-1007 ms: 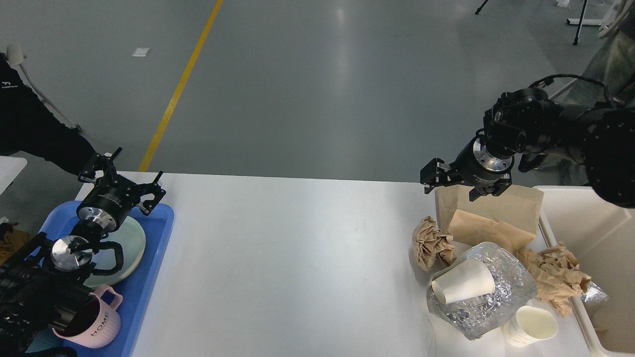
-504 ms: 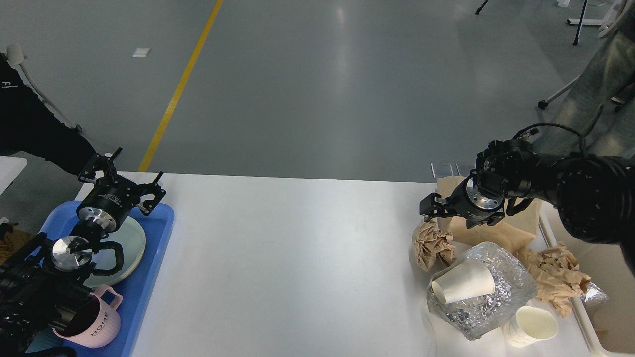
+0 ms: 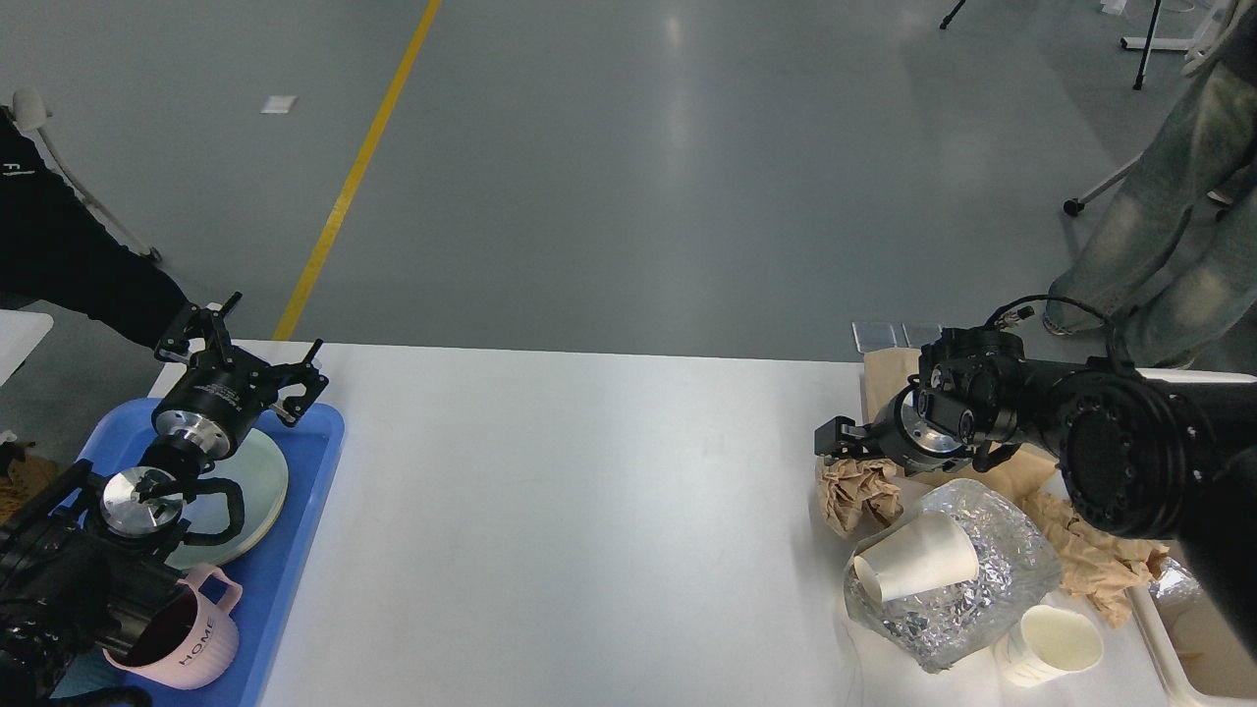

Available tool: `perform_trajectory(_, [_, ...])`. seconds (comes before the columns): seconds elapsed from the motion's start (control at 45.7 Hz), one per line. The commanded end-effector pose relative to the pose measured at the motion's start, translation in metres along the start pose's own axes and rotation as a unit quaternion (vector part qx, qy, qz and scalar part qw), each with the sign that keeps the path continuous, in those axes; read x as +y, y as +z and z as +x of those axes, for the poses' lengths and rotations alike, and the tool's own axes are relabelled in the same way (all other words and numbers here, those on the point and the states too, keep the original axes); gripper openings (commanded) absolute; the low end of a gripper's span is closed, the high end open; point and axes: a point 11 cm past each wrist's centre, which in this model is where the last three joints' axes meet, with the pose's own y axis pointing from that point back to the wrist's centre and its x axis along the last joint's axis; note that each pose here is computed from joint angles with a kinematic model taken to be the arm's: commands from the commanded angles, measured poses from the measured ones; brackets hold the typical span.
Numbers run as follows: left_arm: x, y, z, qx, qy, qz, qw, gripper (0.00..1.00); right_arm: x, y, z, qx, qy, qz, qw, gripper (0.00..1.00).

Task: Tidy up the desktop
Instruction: 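Lower the right gripper and pinch the crumpled brown paper, then lift the crumpled paper and carry it toward the white bin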

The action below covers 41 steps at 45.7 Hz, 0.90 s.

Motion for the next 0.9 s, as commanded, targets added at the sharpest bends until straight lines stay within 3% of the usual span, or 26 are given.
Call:
perform_trajectory(0.0, [0.000,0.000,0.000,0.000,0.000,0.000,1.000,0.97,-0.007,0.002,-0.006,0.001,0.010,-0.002,1.000,1.00])
perform_trajectory(0.241, [0.000,0.000,0.000,0.000,0.000,0.000,1.000,0.97,-0.012,-0.003,-0.011,0.002,0.009,0.002,1.000,1.00])
perform_trajectory(0.329, [0.000,0.000,0.000,0.000,0.000,0.000,1.000,0.97,-0.013,-0.007,-0.013,0.001,0.006,0.007,1.000,0.96])
perform_trajectory(0.416, [0.000,0.000,0.000,0.000,0.000,0.000,1.000,0.97,-0.014,-0.013,-0.016,-0.010,0.001,0.019,1.000,0.80])
perform_trajectory(0.701, [0.000,0.000,0.000,0.000,0.000,0.000,1.000,0.97,-0.013,-0.027,-0.028,-0.016,-0.029,0.034,0.999,0.03])
perform_trajectory(0.876, [0.000,0.000,0.000,0.000,0.000,0.000,1.000,0.97,0.001,-0.034,-0.019,-0.018,-0.062,0.044,0.997,0.00])
